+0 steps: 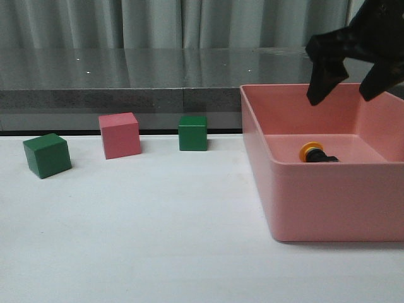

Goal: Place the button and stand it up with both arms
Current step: 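Lower the right gripper into the pink bin and grasp the yellow button, then lift the button out of the bin and carry it toward the cubes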

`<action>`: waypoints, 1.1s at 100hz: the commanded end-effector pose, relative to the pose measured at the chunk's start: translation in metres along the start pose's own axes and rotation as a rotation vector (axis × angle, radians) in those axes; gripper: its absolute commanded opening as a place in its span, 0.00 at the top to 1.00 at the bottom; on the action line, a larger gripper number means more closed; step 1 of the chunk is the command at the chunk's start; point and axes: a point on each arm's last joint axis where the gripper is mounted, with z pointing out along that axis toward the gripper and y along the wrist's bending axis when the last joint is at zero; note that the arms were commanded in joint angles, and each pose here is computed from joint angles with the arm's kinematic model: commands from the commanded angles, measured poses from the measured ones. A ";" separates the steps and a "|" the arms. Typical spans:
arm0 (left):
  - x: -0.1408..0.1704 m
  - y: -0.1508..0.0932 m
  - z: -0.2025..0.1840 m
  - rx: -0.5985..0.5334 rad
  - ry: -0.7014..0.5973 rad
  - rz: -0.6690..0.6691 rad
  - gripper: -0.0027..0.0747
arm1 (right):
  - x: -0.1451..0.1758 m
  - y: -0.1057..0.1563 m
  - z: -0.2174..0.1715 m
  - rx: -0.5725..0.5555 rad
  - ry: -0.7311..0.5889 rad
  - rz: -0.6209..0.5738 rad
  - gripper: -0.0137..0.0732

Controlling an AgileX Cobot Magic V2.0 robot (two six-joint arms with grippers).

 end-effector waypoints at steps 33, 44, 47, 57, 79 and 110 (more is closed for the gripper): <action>0.007 0.000 -0.001 -0.002 -0.059 -0.007 0.99 | 0.003 -0.002 0.051 0.004 0.037 -0.003 0.16; 0.007 0.000 -0.001 -0.002 -0.059 -0.007 0.99 | 0.007 -0.003 0.059 0.004 0.058 -0.003 0.19; 0.007 0.000 -0.001 -0.002 -0.059 -0.007 0.99 | 0.008 -0.003 0.060 0.004 0.062 -0.002 0.24; 0.007 0.000 -0.001 -0.002 -0.059 -0.007 0.99 | 0.009 -0.003 0.062 0.004 0.068 -0.002 0.44; 0.007 0.000 -0.001 -0.002 -0.059 -0.007 0.99 | 0.005 -0.002 0.058 0.000 0.094 -0.003 0.77; 0.007 0.000 -0.001 -0.002 -0.059 -0.007 0.99 | -0.058 0.022 -0.027 -0.056 -0.065 -0.197 0.78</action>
